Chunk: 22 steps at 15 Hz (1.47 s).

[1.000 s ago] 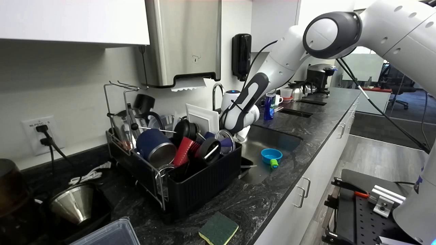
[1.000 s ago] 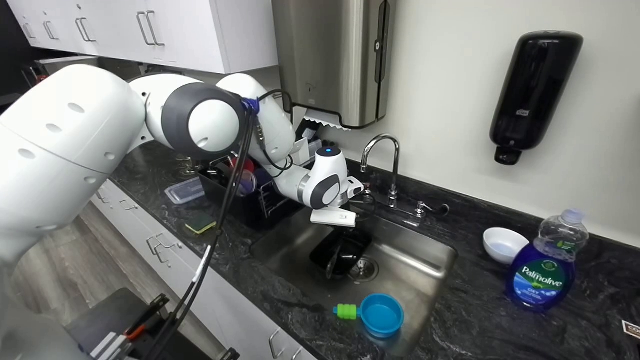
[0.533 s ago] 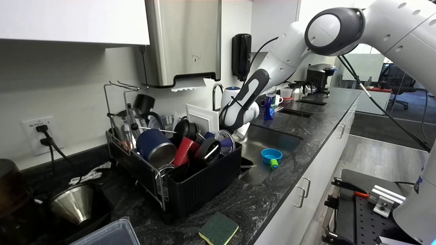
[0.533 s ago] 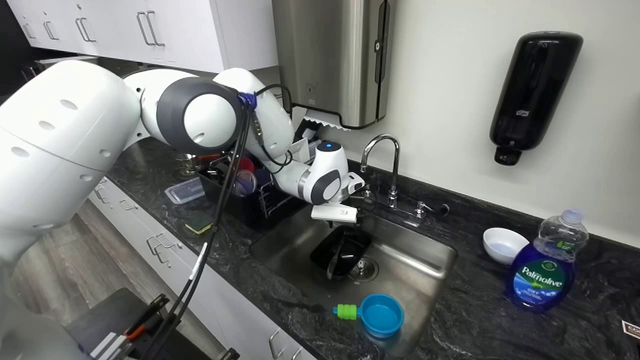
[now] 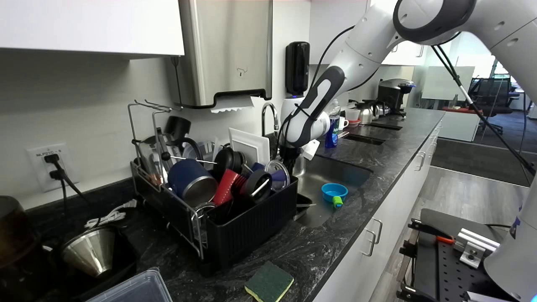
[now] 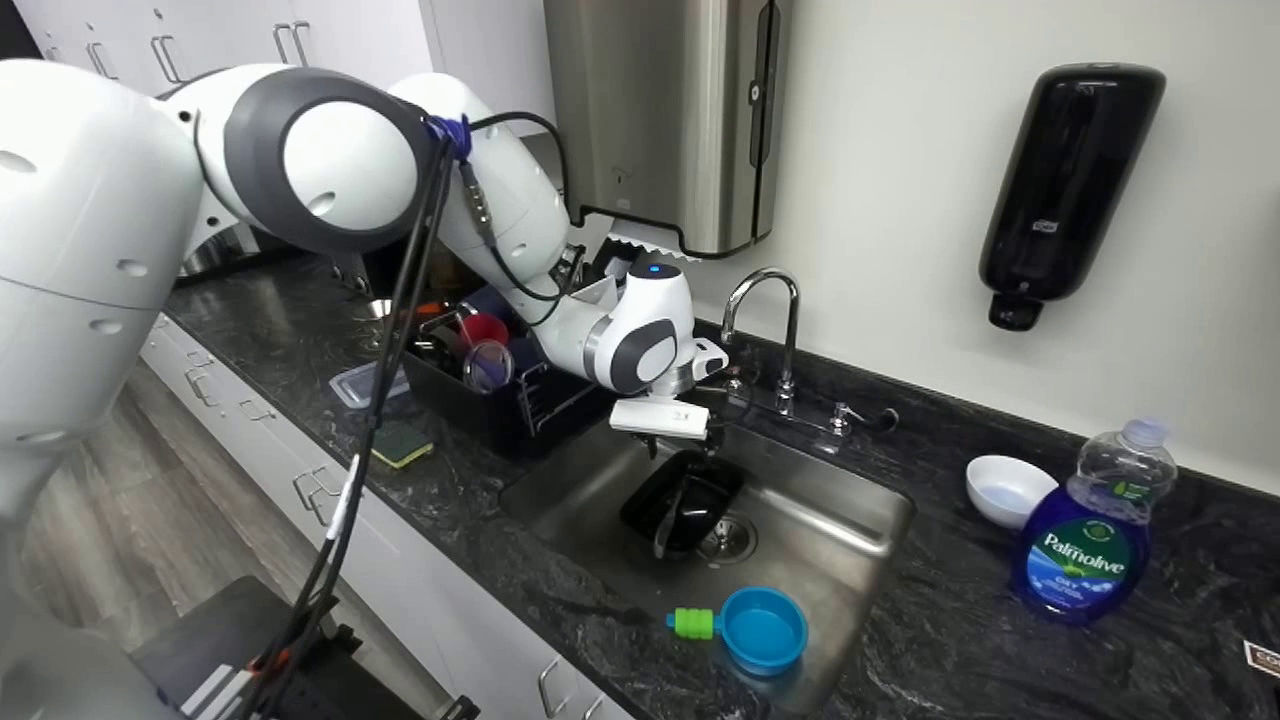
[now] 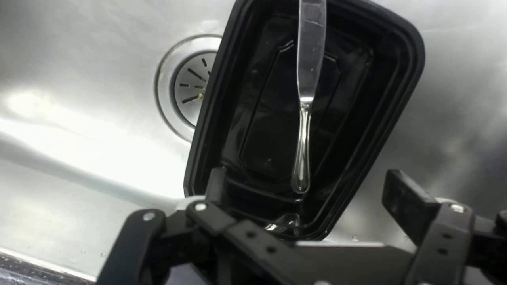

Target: Put the knife on the dish rack in the sink

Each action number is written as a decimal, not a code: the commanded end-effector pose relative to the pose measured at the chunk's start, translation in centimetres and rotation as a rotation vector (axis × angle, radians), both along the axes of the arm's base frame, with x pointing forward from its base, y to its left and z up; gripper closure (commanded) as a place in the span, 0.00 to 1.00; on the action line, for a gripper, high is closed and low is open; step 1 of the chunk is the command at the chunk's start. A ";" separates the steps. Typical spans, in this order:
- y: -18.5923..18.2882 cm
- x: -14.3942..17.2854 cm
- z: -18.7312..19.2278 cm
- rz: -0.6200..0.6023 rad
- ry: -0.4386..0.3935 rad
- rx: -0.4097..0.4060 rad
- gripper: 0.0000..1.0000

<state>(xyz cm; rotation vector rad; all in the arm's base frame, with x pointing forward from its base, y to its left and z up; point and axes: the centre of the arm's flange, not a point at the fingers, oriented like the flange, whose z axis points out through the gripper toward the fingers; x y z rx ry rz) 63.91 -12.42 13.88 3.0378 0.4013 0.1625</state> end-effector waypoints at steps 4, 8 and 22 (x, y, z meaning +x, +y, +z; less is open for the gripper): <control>0.7 -5.2 3.8 -0.028 0.067 0.012 0.00; 1.6 -7.6 6.2 -0.025 0.092 0.029 0.00; 4.3 -13.6 14.1 0.007 0.096 0.042 0.00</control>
